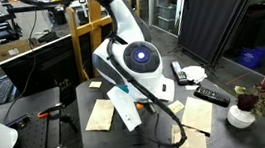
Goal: Take the marker out of the cup and put it on the table
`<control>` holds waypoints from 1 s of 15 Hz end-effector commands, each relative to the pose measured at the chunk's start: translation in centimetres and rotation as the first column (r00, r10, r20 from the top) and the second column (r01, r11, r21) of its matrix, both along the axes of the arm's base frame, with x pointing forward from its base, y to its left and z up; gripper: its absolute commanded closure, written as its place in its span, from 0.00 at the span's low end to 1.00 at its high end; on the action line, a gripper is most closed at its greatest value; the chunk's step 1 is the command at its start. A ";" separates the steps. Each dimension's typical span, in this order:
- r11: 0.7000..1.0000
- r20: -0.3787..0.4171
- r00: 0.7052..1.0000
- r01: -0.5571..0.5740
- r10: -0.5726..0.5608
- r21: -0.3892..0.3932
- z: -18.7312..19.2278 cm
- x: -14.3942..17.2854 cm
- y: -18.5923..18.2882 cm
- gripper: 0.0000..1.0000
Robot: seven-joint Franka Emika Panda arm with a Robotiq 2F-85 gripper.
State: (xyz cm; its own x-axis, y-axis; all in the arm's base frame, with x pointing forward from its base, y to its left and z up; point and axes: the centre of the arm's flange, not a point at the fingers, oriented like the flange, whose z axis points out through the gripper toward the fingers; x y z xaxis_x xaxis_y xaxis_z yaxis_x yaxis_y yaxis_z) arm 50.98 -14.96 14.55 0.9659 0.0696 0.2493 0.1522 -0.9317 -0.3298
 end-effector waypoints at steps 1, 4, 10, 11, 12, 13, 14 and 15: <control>1.000 -0.005 1.000 -0.009 0.009 -0.001 -0.3 0.9 -0.2 0.95; 1.000 -0.015 1.000 -0.021 0.021 -0.006 -0.3 1.0 0.0 0.48; 0.998 0.017 0.998 -0.058 0.059 -0.032 2.3 0.7 0.9 0.04; 0.997 0.027 0.997 -0.067 0.068 -0.039 3.2 0.6 1.2 0.00; 0.996 0.036 0.996 -0.075 0.077 -0.045 4.0 0.6 1.5 0.00; 0.995 0.046 0.995 -0.081 0.083 -0.052 4.9 0.5 1.8 0.00; 0.994 0.053 0.994 -0.092 0.095 -0.055 6.0 0.4 2.1 0.00; 0.993 0.062 0.992 -0.103 0.107 -0.062 7.0 0.3 2.4 0.00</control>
